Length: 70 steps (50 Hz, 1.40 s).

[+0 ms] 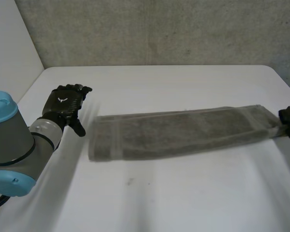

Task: Fold the towel.

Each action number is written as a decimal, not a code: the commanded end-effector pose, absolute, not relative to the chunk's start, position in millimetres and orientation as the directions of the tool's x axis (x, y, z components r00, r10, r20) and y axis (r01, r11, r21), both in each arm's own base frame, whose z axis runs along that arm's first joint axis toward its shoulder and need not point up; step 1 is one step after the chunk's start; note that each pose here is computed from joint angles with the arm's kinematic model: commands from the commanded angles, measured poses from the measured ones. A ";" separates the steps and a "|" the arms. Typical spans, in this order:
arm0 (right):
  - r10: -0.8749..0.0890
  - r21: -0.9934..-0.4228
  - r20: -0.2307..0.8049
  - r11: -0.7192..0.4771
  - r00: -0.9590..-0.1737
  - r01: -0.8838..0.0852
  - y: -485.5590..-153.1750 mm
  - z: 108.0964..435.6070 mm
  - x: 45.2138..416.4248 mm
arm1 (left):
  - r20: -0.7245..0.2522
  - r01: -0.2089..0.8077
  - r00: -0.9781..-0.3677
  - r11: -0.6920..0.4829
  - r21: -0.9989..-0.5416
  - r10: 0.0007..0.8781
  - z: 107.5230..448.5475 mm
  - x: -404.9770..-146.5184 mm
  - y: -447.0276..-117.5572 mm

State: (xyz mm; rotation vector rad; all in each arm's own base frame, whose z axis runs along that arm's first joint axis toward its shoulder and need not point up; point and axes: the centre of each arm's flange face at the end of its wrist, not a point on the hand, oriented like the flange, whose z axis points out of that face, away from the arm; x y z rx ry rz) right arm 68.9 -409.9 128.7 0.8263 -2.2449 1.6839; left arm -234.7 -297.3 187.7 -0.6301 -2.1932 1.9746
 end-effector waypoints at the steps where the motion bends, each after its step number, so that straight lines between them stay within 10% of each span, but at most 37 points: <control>1: -0.146 -0.707 0.679 0.131 -0.719 -0.695 -415.1 184.1 50.3 | -0.182 0.221 -0.905 0.058 -0.974 0.384 188.6 -234.7 -297.0; 8: -0.156 -0.655 0.749 -0.018 -0.644 -0.756 -409.7 218.9 93.0 | -0.184 0.217 -0.906 0.047 -0.975 0.381 192.9 -234.6 -296.5; 21: -0.440 -0.577 0.816 -0.574 -0.375 -0.581 -294.6 214.0 358.1 | -0.186 0.213 -0.909 0.032 -0.977 0.373 198.7 -233.0 -297.3; 32: -0.524 -0.513 0.843 -0.715 -0.123 -0.475 -200.1 146.3 438.0 | -0.186 0.211 -0.908 0.026 -0.977 0.375 199.2 -234.0 -297.1; 42: -0.528 -0.485 0.849 -0.745 -0.039 -0.458 -177.8 127.3 444.1 | -0.188 0.205 -0.909 0.007 -0.979 0.372 204.8 -235.5 -300.2; 54: -0.526 -0.510 0.843 -0.713 -0.114 -0.482 -190.6 167.3 411.0 | -0.186 0.180 -0.901 -0.053 -0.982 0.391 216.5 -250.2 -302.3; 63: -0.713 -0.837 0.507 -0.273 -0.484 -0.474 -232.8 188.8 330.2 | -0.120 0.115 -0.880 -0.038 -0.993 0.461 210.9 -281.3 -297.0; 70: -0.677 -0.914 0.303 -0.006 -0.671 -0.406 -258.7 176.7 280.2 | -0.119 0.145 -0.862 0.015 -0.989 0.493 184.6 -300.6 -288.6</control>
